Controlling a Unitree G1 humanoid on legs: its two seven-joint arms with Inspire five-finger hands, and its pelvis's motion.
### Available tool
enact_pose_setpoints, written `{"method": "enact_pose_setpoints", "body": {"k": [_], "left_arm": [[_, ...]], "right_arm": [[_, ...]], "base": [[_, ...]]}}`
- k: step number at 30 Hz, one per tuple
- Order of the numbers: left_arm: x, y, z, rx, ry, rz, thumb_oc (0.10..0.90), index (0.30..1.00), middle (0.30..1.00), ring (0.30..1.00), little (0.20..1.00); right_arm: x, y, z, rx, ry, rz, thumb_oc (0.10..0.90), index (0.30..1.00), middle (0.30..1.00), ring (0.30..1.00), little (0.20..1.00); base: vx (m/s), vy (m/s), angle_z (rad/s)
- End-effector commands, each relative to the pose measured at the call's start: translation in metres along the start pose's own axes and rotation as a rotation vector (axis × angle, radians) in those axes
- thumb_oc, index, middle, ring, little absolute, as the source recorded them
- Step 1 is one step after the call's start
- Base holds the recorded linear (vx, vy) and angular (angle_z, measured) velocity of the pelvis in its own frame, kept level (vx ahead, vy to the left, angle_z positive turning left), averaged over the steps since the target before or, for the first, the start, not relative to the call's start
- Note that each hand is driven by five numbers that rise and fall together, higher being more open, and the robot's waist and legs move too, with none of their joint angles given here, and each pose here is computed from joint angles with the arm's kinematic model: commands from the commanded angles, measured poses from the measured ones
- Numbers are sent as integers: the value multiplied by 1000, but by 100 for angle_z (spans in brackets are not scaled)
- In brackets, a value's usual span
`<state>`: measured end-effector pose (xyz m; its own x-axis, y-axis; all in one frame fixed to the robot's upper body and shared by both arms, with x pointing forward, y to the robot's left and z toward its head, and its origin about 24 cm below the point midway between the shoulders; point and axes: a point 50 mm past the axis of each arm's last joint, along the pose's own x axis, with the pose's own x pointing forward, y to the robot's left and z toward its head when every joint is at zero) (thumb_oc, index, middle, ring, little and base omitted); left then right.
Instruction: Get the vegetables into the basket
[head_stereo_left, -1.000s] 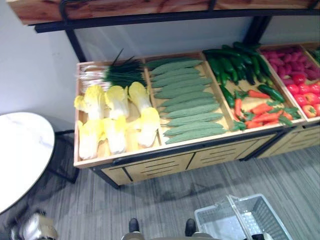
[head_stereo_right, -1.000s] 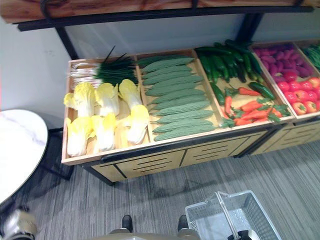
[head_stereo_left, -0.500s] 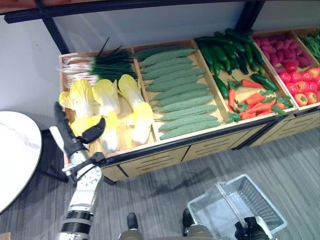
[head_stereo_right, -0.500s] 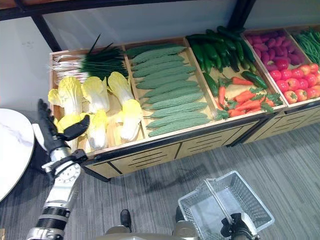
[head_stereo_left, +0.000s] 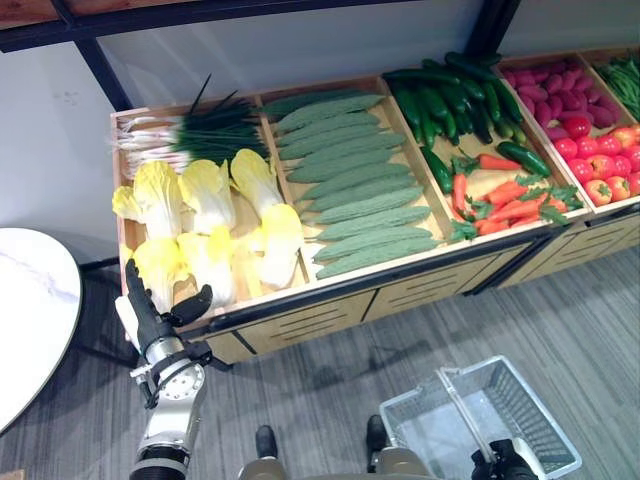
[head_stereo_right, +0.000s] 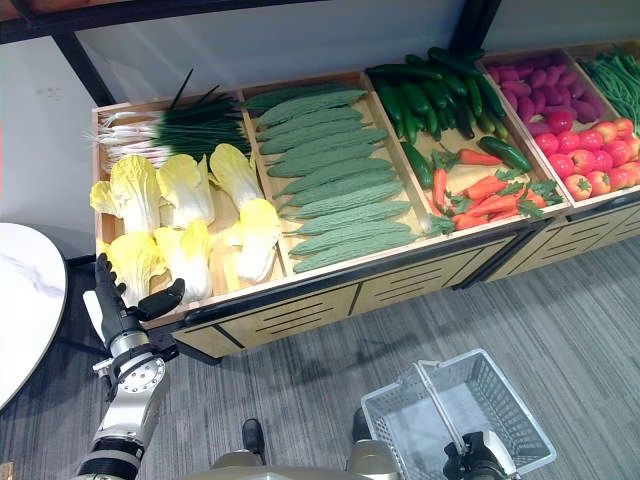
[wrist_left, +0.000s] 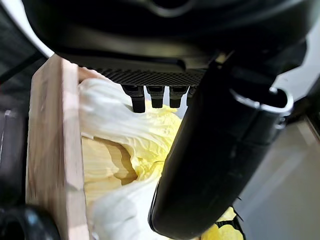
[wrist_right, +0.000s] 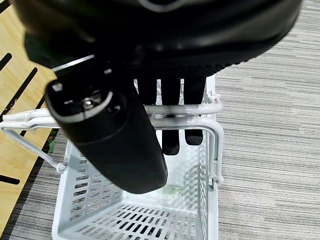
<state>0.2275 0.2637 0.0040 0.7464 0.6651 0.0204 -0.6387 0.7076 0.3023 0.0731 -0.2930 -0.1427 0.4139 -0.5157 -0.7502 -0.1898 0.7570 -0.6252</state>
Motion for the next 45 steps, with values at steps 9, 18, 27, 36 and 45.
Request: {"method": "enact_pose_setpoints", "body": {"k": [9,18,27,36,45], "left_arm": [[28,-4,24,210,-158,-79,900,1000,1000,1000,1000],[26,-13,26,214,-173,-110,900,1000,1000,1000,1000],[26,-21,24,329,-219,-173,900,1000,1000,1000,1000],[25,-21,12,299,-128,-160,900,1000,1000,1000,1000],[28,-23,-4,437,-42,-258,900,1000,1000,1000,1000]], "right_arm": [[5,-17,6,-44,-28,-68,400,300,300,300,300],[5,-14,8,-50,-36,-59,400,300,300,300,300],[5,-13,15,-41,-60,-56,400,300,300,300,300],[5,-12,13,-48,-55,-54,400,300,300,300,300],[7,-19,15,-66,-50,-54,400,300,300,300,300]], "base": [[2,4,-1],[4,2,-2],[0,0,0],[0,0,0],[0,5,-1]]}}
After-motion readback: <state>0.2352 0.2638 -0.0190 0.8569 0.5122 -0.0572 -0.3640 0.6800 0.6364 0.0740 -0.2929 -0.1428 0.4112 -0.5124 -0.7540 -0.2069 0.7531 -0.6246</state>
